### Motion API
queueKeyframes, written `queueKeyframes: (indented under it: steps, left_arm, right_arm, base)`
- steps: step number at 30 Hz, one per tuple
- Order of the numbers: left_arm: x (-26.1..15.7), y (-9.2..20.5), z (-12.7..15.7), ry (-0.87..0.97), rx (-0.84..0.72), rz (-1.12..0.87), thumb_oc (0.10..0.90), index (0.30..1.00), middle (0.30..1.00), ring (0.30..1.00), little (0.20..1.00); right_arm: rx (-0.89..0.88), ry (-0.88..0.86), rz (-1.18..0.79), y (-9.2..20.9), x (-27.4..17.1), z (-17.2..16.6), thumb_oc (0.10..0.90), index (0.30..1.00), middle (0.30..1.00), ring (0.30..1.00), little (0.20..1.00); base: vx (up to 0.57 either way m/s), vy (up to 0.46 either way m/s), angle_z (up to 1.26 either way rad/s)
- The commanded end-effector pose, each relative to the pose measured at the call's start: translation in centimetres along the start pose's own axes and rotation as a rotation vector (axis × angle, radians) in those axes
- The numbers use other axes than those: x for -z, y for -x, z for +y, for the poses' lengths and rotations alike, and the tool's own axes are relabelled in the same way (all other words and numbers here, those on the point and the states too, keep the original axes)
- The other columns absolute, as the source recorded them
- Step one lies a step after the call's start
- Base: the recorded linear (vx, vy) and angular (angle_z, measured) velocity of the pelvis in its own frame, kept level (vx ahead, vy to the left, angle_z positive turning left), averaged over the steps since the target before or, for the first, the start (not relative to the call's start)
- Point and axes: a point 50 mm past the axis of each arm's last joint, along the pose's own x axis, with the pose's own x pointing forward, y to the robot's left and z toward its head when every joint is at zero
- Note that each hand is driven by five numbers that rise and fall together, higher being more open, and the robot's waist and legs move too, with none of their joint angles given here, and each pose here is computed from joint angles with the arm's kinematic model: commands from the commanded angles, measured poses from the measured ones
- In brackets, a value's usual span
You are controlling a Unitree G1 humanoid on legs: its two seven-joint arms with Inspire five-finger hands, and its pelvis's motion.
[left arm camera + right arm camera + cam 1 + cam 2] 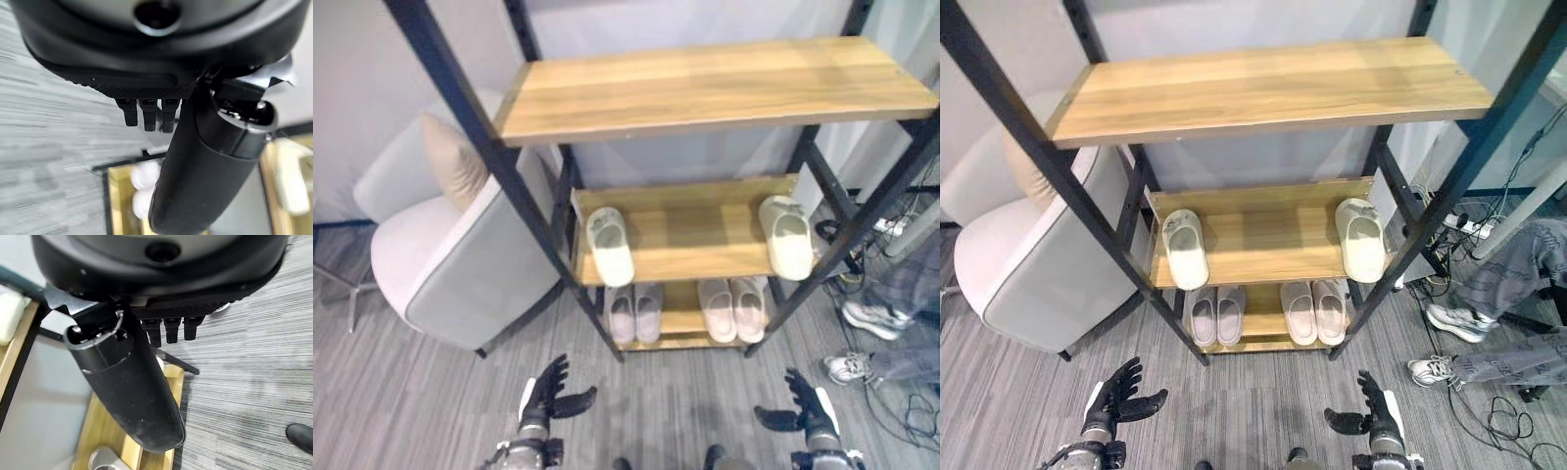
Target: Arrange the slippers neatly on the shoe rack.
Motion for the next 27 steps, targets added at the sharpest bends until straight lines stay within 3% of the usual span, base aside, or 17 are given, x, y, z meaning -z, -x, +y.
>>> queueKeyframes:
  steps: [1, 2, 3, 4, 5, 6, 7, 12, 17, 27]
  left_arm:
    - [-3.6, -1.0, -0.2, -0.026, 0.057, -0.183, 0.8, 0.9, 0.9, 0.9, 0.9]
    - [-7.4, -0.2, 1.9, -0.11, 0.096, -0.311, 0.8, 0.9, 0.9, 0.9, 0.9]
    - [-7.4, -0.3, 1.8, -0.11, 0.096, -0.312, 0.8, 0.9, 0.9, 0.9, 0.9]
    - [-3.3, 1.1, -1.0, 0.15, 0.253, -0.139, 0.8, 0.9, 0.9, 0.9, 0.9]
    - [-3.3, 1.1, -1.0, 0.152, 0.255, -0.14, 0.8, 0.9, 0.9, 0.9, 0.9]
    - [-6.6, 0.5, -2.3, -0.051, 0.314, -0.332, 0.8, 0.9, 0.9, 0.9, 0.9]
    - [-9.1, -0.2, -4.7, -0.103, 0.401, -0.458, 0.8, 0.9, 0.9, 0.9, 0.9]
    - [-11.0, 0.7, -6.9, -0.177, 0.568, -0.55, 0.8, 0.9, 0.9, 0.9, 0.9]
    - [-11.5, 1.5, -7.4, -0.169, 0.618, -0.562, 0.8, 0.9, 0.9, 0.9, 0.9]
    - [-16.0, 3.1, -9.0, -0.274, 0.75, -0.756, 0.8, 0.9, 0.9, 0.9, 0.9]
  right_arm:
    - [0.089, -0.067, -0.129, -1.1, -2.7, -1.4, 0.8, 0.9, 0.9, 0.9, 0.9]
    - [0.104, -0.101, -0.094, -1.0, -2.0, -2.1, 0.8, 0.9, 0.9, 0.9, 0.9]
    - [0.104, -0.101, -0.095, -1.1, -2.1, -2.1, 0.8, 0.9, 0.9, 0.9, 0.9]
    - [0.099, -0.104, -0.097, -1.5, -2.4, -2.1, 0.8, 0.9, 0.9, 0.9, 0.9]
    - [0.1, -0.104, -0.098, -1.5, -2.5, -2.1, 0.8, 0.9, 0.9, 0.9, 0.9]
    - [0.076, -0.117, -0.103, -1.3, -2.4, -1.2, 0.8, 0.9, 0.9, 0.9, 0.9]
    - [0.04, -0.138, -0.078, -0.3, -1.2, -0.4, 0.8, 0.9, 0.9, 0.9, 0.9]
    - [0.036, -0.135, -0.033, 0.4, 0.1, -0.2, 0.8, 0.9, 0.9, 0.9, 0.9]
    - [-0.015, -0.022, -0.103, -1.3, -2.3, -0.2, 0.8, 0.9, 0.9, 0.9, 0.9]
    - [-0.067, -0.048, -0.09, -1.5, -2.6, 1.0, 0.8, 0.9, 0.9, 0.9, 0.9]
  base:
    - [-0.02, -0.192, -0.04]
    - [-0.03, -0.191, -0.03]
    - [-0.08, -0.272, -0.08]
    - [-0.05, -0.158, 0.02]
    - [-0.03, -0.264, 0.06]
    - [0.06, -0.271, 0.08]
    - [0.06, -0.272, 0.13]
    - [0.03, -0.29, -0.06]
    - [0.08, -0.058, -0.27]
    - [0.18, 0.112, -0.38]
